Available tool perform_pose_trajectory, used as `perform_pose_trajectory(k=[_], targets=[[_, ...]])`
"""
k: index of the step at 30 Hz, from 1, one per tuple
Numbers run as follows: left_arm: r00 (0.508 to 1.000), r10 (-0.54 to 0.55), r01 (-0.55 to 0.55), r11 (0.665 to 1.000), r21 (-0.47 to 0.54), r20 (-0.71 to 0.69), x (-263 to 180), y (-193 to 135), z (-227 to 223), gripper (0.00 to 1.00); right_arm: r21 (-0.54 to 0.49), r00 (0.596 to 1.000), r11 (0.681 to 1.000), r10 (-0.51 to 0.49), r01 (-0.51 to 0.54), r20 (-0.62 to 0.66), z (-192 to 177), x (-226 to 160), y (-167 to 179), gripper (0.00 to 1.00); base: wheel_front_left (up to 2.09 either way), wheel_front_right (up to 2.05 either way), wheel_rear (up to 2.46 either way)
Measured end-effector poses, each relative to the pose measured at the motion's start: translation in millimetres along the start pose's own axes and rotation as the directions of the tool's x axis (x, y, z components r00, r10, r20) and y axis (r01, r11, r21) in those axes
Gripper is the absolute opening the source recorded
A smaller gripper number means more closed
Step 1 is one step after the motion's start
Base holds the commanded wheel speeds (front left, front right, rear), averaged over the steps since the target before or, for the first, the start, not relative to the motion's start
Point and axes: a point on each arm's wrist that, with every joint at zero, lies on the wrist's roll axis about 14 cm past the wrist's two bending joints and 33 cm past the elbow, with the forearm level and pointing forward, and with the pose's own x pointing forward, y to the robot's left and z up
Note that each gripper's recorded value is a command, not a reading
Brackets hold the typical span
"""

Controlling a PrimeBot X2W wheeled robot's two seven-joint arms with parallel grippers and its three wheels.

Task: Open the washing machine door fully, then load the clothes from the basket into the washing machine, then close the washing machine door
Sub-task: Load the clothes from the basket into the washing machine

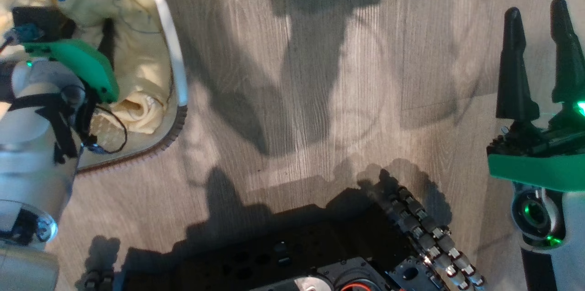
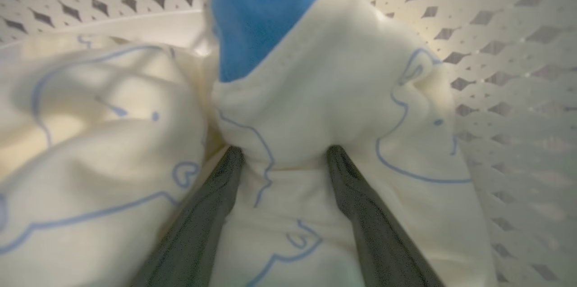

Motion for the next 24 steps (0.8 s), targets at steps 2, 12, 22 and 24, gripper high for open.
perform_pose_trajectory(k=[2, 12, 22, 24], targets=[[1.0, -0.001, 0.001, 1.0, -0.005, -0.007, 4.0, 0.4, -2.8, 0.75, -0.002, 1.0, 1.0, -0.001, 0.001, 0.0, 0.0, 0.7, -1.0, 1.0, 0.0, 0.0, 0.0], [1.0, -0.006, 0.006, 1.0, -0.004, -0.024, 5.3, -4.7, -2.0, 0.0, -0.002, 1.0, 1.0, -0.009, 0.009, 0.013, 8.3, -2.3, -3.3, 1.0, 0.0, 0.0, 0.0], [1.0, -0.009, 0.009, 1.0, 0.03, 0.02, -16.9, -13.4, 18.4, 0.0, -0.013, 0.997, 1.0, 0.002, -0.001, 0.078, 32.8, -1.2, 0.8, 1.0, 0.0, 0.0, 0.0], [0.999, -0.005, 0.004, 0.999, 0.038, 0.044, -24.4, -13.8, 27.7, 0.0, -0.022, 0.995, 1.0, 0.007, -0.005, 0.096, 39.8, -1.1, 2.5, 1.0, 0.0, 0.0, 0.0]])
